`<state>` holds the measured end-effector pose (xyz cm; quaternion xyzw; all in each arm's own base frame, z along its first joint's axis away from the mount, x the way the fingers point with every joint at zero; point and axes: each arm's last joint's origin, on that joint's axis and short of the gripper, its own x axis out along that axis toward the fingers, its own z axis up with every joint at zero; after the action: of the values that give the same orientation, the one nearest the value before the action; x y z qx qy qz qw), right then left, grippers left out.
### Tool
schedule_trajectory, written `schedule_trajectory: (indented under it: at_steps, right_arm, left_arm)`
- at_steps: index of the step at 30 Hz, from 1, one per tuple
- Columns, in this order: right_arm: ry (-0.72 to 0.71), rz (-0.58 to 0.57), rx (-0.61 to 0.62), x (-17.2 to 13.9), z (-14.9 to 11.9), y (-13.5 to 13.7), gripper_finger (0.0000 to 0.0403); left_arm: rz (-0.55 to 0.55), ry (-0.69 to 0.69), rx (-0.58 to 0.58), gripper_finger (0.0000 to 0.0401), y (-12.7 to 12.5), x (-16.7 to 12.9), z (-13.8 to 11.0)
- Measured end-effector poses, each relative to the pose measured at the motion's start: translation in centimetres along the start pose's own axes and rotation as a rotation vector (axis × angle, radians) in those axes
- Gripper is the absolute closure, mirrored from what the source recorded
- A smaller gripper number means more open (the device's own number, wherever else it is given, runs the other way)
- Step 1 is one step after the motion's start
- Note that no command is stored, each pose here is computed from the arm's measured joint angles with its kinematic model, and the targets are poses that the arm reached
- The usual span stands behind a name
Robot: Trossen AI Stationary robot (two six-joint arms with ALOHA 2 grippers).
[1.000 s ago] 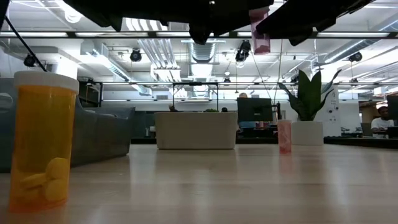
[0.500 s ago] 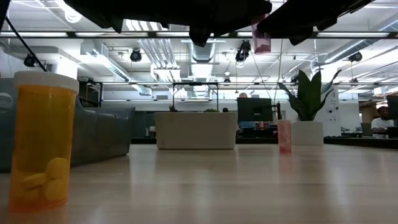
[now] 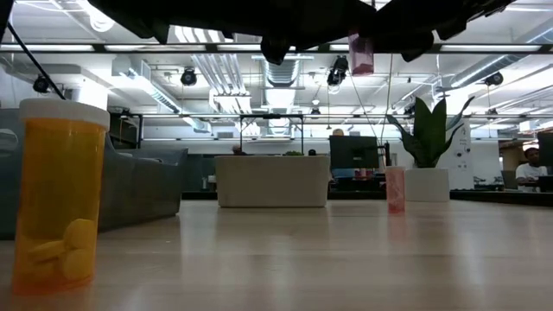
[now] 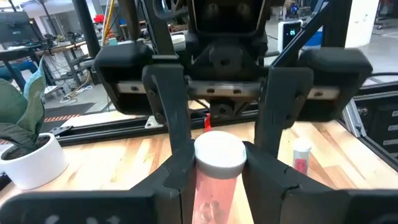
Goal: Pick and place medicine bottles into bin by pill shape (circle, oval)
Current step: Put the pink tablet bottle into the black bin
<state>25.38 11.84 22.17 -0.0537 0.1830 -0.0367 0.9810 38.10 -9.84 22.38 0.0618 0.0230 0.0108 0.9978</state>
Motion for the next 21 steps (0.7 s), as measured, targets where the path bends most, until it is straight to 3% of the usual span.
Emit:
schedule_trajectory:
  at_steps: [11, 21]
  right_arm:
    - [-0.044, 0.01, 0.027, -1.9, 1.4, -1.0, 0.0159]
    - [-0.047, 0.011, 0.046, -2.6, 1.8, -1.3, 0.0156]
  left_arm:
    - [0.016, 0.106, 0.036, 0.0316, -0.8, -1.8, 1.3]
    - [0.036, 0.283, -0.06, 0.031, -1.6, -6.2, 3.8]
